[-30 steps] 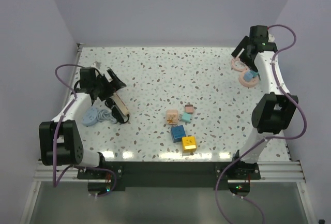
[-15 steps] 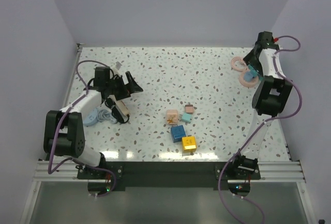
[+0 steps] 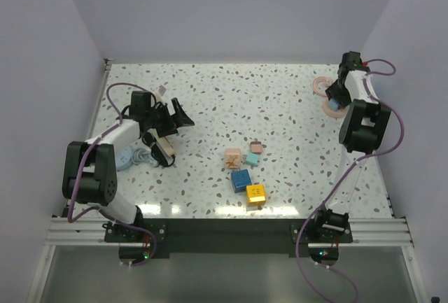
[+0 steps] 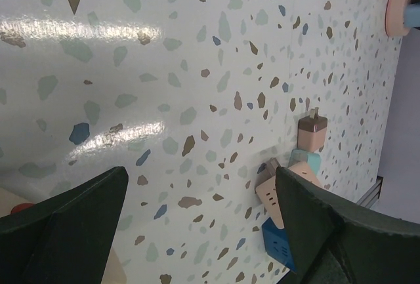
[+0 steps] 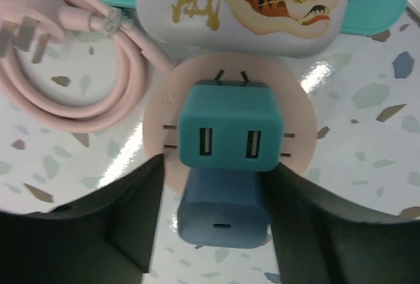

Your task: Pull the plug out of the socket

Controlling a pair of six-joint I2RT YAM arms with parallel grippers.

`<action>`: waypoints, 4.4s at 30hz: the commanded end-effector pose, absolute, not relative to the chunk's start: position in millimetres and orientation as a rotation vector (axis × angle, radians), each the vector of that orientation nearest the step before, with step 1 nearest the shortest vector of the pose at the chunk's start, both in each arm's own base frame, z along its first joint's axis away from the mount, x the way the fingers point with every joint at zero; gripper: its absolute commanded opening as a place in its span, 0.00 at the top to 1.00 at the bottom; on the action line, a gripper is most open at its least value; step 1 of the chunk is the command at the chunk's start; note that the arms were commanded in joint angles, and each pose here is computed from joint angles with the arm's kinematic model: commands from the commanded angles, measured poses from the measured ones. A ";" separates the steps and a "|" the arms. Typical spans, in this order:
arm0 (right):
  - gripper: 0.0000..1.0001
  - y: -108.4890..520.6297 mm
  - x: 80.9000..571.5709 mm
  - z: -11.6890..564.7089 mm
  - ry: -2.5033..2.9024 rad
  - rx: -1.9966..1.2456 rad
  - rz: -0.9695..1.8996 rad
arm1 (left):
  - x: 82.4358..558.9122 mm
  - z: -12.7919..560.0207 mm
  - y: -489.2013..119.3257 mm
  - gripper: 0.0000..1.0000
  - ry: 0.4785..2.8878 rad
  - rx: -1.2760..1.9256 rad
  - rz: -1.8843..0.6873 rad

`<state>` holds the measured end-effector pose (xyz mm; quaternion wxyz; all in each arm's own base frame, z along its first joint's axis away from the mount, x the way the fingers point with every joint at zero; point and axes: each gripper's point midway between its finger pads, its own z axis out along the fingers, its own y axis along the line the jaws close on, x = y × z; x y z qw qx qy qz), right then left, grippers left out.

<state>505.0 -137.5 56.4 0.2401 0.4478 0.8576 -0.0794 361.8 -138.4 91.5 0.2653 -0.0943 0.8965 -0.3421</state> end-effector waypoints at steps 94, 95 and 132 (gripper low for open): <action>0.08 322.8 399.9 146.8 2.470 0.054 0.918 | 389.3 50.7 -208.7 1.00 2.475 -0.324 -0.780; 0.09 324.4 406.7 153.7 2.454 0.051 0.908 | 389.8 52.6 -209.1 1.00 2.471 -0.322 -0.784; 1.00 324.2 432.1 94.2 2.574 0.022 0.926 | 387.8 58.2 -207.8 1.00 2.464 -0.311 -0.784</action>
